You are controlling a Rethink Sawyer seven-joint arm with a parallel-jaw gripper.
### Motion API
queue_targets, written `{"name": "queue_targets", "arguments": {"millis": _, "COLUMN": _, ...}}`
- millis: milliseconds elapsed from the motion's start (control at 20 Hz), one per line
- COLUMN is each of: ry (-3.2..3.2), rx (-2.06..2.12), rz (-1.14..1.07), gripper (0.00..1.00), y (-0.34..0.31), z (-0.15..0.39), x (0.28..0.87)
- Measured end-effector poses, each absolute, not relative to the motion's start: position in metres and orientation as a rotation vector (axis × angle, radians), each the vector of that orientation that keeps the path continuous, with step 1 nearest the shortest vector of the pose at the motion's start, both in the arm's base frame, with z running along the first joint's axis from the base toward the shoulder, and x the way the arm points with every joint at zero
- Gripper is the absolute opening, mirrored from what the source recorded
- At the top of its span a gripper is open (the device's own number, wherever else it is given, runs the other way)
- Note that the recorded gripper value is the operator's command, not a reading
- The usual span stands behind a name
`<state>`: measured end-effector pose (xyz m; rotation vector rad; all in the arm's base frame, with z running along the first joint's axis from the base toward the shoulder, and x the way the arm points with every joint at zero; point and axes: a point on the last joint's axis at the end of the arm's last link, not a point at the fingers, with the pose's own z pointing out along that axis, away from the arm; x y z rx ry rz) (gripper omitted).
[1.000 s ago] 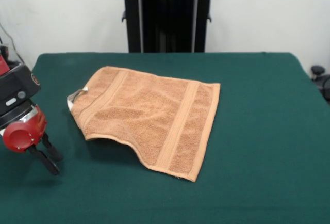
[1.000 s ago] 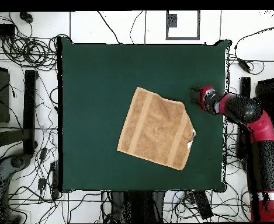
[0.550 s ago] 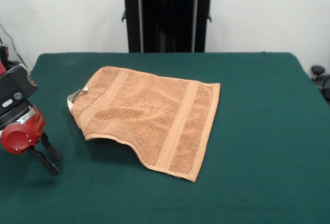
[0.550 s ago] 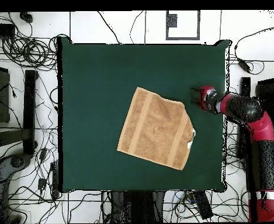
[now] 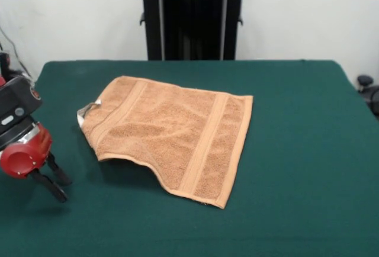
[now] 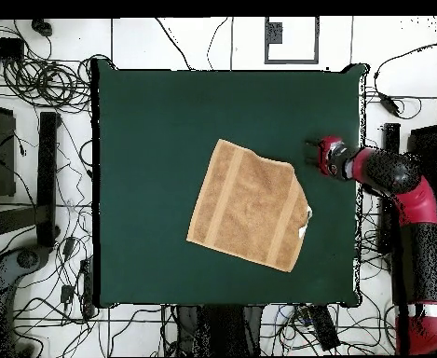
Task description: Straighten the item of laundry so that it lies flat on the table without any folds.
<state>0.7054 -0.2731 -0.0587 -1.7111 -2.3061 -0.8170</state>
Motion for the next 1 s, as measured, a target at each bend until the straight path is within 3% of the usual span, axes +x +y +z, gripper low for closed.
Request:
{"name": "queue_targets", "arguments": {"millis": 700, "ry": -2.565, "rx": -1.515, "rz": -0.286, "gripper": 1.00, "y": -0.227, "z": -0.048, "x": 0.734}}
{"name": "queue_targets", "arguments": {"millis": 1000, "ry": -2.600, "rx": -1.483, "rz": -0.171, "gripper": 1.00, "y": -0.217, "z": -0.049, "x": 0.739}}
